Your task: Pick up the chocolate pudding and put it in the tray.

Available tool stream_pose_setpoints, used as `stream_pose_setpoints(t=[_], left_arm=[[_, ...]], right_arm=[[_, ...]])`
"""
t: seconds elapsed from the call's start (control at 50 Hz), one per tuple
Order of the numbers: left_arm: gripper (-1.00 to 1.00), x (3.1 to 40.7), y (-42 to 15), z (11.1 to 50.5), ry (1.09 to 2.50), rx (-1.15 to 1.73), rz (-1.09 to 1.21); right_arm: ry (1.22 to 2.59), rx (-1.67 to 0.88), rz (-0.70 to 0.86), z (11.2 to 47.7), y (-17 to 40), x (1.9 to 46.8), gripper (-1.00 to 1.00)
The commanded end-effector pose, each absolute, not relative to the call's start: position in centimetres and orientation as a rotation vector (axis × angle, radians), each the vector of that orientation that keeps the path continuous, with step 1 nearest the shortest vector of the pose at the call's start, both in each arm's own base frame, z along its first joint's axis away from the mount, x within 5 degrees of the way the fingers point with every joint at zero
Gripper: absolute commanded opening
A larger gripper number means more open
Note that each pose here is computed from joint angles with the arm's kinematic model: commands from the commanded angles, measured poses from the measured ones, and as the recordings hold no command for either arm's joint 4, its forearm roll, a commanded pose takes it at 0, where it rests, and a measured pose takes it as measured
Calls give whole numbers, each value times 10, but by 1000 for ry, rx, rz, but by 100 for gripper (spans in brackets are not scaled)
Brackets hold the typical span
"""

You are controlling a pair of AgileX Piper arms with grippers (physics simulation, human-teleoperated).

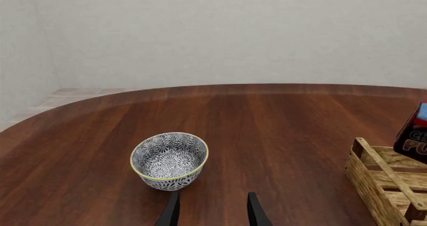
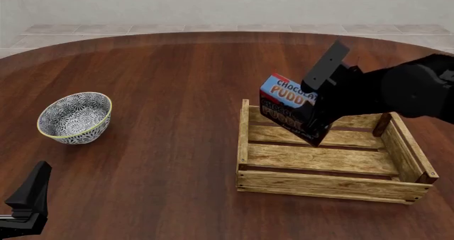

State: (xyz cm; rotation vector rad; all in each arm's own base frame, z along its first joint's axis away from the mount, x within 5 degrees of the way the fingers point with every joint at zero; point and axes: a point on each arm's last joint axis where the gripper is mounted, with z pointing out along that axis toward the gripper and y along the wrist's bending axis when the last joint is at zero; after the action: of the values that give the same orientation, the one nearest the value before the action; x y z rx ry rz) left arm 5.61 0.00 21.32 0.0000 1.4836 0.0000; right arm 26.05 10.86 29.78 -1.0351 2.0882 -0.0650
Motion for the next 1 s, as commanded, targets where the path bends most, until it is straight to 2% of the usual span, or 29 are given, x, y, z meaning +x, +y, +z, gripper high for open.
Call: stream_pose_setpoints(t=[0.02, 1.0], left_arm=[[100, 56, 0, 213, 1484, 0, 0], [100, 56, 0, 213, 1484, 0, 0]], right_arm=[[2099, -1004, -50, 295, 110, 262, -100], [2154, -940, -16, 261, 107, 257, -100]])
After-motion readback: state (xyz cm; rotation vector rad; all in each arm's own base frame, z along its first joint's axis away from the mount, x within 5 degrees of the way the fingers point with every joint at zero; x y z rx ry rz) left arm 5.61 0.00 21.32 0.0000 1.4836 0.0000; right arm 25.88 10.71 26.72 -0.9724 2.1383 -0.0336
